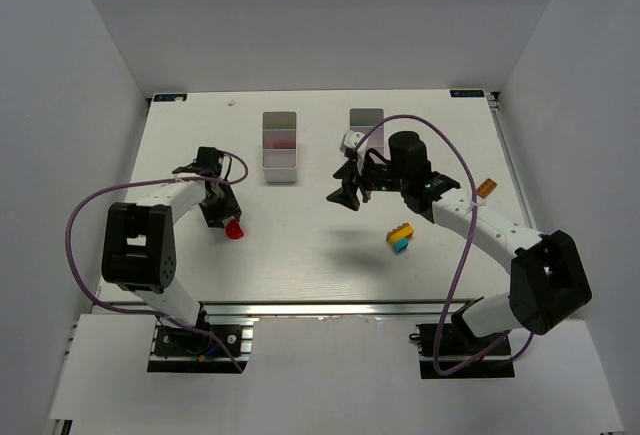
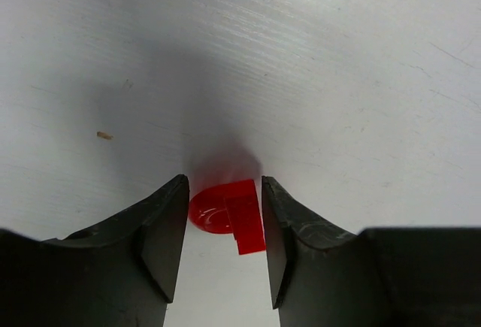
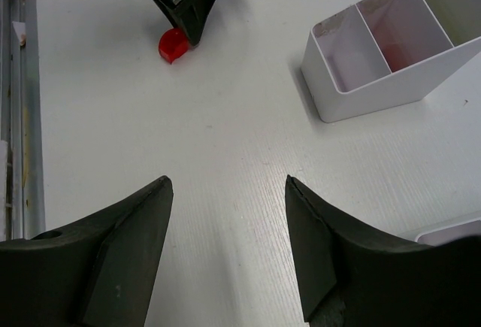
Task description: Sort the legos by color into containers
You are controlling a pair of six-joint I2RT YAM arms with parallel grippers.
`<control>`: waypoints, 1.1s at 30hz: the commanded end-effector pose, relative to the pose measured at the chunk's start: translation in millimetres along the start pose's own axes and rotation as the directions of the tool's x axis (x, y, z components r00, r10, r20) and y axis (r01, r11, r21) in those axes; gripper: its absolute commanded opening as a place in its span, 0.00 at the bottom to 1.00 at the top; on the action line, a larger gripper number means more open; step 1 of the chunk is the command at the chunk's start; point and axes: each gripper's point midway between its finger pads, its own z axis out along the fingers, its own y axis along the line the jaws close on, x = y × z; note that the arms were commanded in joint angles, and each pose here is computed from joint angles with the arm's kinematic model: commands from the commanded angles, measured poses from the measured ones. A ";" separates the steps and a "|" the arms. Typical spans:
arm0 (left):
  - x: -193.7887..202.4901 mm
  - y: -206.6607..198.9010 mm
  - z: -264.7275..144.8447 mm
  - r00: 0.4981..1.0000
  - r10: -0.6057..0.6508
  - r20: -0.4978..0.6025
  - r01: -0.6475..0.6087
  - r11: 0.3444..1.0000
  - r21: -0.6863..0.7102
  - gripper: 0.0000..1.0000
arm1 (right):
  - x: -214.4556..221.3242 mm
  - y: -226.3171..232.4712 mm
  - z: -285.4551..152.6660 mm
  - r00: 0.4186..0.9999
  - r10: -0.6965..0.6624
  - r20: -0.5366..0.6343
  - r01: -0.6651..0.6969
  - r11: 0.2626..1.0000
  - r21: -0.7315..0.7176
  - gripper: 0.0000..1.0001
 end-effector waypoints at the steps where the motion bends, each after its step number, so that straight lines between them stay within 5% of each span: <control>1: -22.3 -13.4 -24.8 0.997 0.004 0.075 -0.008 0.999 0.051 0.54 | -15.1 -3.8 -6.0 0.999 -0.033 0.042 0.032 0.999 0.023 0.67; 4: -17.6 -10.2 -27.6 0.998 0.023 0.052 -0.025 0.999 0.039 0.68 | -15.6 -3.9 -6.4 0.999 -0.035 0.042 0.034 0.999 0.025 0.67; 8: -6.8 0.4 -32.6 0.999 0.050 0.015 -0.050 0.999 0.000 0.72 | -14.5 -6.0 -7.3 0.999 -0.034 0.040 0.033 0.999 0.032 0.67; 33: 24.8 -4.9 2.1 0.995 0.039 -0.090 -0.039 0.999 0.004 0.66 | -17.3 -10.4 -10.7 0.999 -0.023 0.048 0.020 0.999 0.044 0.67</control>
